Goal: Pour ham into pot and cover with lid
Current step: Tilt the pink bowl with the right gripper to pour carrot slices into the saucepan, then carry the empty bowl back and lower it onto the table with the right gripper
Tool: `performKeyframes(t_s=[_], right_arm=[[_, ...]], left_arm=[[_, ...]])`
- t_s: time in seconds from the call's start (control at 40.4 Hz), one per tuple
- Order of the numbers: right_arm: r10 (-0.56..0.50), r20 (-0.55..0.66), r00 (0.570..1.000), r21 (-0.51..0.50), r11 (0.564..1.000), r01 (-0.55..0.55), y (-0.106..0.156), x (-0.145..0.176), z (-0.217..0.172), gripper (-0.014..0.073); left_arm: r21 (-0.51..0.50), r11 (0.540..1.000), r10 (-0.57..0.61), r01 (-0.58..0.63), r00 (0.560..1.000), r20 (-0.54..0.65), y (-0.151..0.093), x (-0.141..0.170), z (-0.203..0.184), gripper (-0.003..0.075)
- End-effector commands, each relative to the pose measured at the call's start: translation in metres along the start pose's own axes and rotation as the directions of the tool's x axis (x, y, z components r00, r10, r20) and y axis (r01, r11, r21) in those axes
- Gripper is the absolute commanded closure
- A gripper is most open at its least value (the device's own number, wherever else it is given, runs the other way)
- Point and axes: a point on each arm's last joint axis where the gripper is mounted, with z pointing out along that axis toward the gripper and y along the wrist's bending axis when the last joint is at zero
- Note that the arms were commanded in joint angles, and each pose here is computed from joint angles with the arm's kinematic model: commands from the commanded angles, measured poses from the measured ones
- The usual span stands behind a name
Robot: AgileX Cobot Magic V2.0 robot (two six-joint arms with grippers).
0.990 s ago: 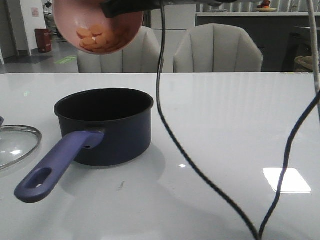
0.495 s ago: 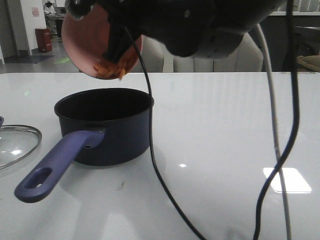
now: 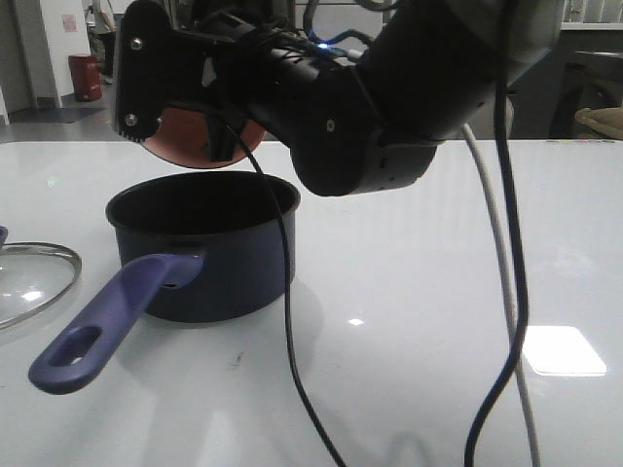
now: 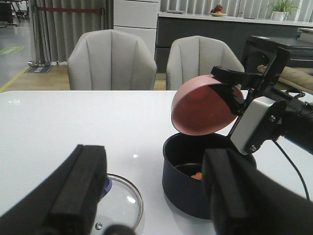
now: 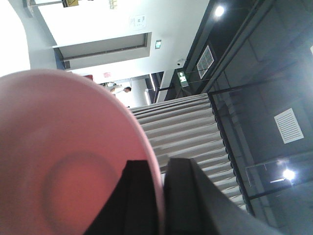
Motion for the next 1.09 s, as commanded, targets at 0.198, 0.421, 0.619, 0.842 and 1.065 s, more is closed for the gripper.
performKeyframes(t_s=[0.198, 0.421, 0.619, 0.842, 1.065], right_arm=[[0.474, -0.006, 0.881, 0.233, 0.857, -0.460, -0.085, -0.005, 0.005, 0.0462], [0.788, -0.219, 0.575, 0.071, 0.601, -0.796, -0.119, -0.004, -0.002, 0.0462], [0.861, -0.389, 0.328, 0.059, 0.378, -0.924, -0.145, 0.013, -0.016, 0.0462], [0.827, -0.552, 0.109, -0.009, 0.125, -0.992, -0.161, 0.046, -0.031, 0.0462], [0.697, -0.716, 0.027, -0.077, -0.041, -0.996, -0.163, 0.087, -0.053, 0.0462]], left_arm=[[0.017, 1.000, -0.011, 0.010, 0.996, 0.088, -0.002, -0.014, -0.001, 0.0263], [0.017, 1.000, -0.011, 0.010, 0.996, 0.088, -0.002, -0.014, -0.001, 0.0263], [0.017, 1.000, -0.011, 0.010, 0.996, 0.088, -0.002, -0.014, -0.001, 0.0263], [0.017, 1.000, -0.011, 0.010, 0.996, 0.092, -0.002, -0.014, -0.001, 0.0263], [0.017, 1.000, -0.011, 0.010, 0.996, 0.092, -0.002, -0.014, -0.001, 0.0263]])
